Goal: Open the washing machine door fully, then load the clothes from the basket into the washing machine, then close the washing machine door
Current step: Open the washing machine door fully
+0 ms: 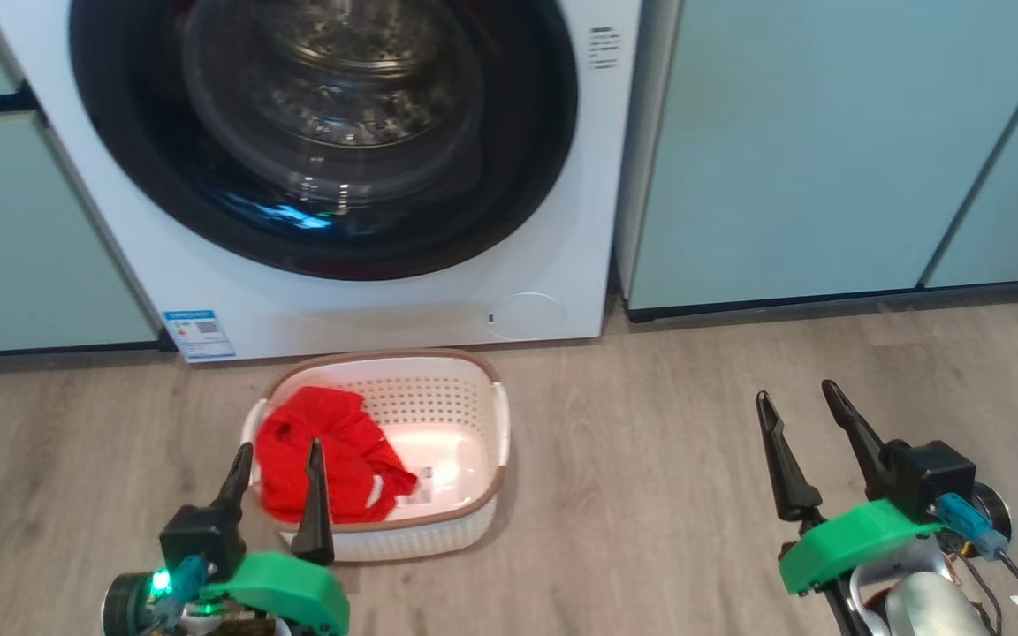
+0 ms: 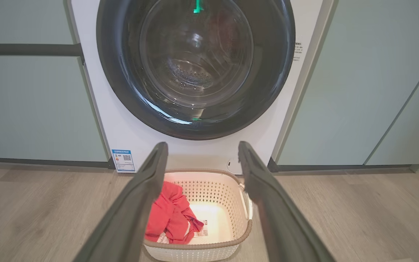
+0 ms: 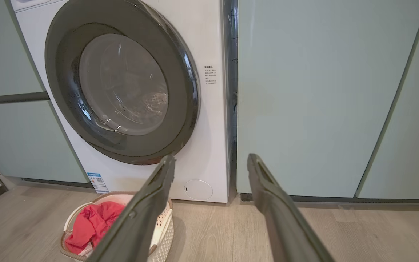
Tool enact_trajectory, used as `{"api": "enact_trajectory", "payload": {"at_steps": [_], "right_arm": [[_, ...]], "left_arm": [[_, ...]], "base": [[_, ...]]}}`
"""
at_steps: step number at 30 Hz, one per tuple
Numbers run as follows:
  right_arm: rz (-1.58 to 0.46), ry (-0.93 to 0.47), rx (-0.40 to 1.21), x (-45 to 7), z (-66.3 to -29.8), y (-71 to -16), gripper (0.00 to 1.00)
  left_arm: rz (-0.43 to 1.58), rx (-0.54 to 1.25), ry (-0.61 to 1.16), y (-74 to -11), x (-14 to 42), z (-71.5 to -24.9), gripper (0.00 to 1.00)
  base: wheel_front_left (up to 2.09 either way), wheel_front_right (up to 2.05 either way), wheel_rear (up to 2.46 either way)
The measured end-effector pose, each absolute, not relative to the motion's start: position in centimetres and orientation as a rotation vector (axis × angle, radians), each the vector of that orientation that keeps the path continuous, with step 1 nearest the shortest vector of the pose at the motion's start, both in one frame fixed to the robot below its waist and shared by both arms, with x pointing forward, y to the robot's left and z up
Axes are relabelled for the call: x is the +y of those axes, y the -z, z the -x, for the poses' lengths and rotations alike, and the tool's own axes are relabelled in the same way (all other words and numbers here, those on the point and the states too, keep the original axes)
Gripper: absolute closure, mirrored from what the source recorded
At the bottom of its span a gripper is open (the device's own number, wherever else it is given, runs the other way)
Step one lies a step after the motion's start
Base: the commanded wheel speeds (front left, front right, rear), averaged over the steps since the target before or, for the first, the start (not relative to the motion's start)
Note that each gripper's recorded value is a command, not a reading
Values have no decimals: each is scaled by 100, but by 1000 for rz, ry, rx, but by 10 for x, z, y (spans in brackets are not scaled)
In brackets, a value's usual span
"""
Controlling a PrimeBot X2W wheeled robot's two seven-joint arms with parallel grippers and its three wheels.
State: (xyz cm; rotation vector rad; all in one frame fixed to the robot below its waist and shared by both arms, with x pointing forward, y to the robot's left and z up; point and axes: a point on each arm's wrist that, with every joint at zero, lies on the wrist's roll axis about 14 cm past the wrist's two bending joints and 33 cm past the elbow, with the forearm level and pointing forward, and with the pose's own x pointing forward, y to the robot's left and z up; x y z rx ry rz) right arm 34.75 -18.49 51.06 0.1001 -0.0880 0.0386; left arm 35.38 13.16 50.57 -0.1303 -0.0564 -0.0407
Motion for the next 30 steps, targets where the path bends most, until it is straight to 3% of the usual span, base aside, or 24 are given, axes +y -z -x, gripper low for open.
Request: {"api": "enact_trajectory", "payload": {"at_steps": [13,30], "right_arm": [[-112,-32,-76,-187,-347,-507,0],[-114,-19,-70,-192,-346,-504,0]], "left_arm": [[150,-93,67,-518,126,-355,0],[132,-86,60,-515,129,-356,0]], "base": [[86,85,-171],[2,2,-4]]}}
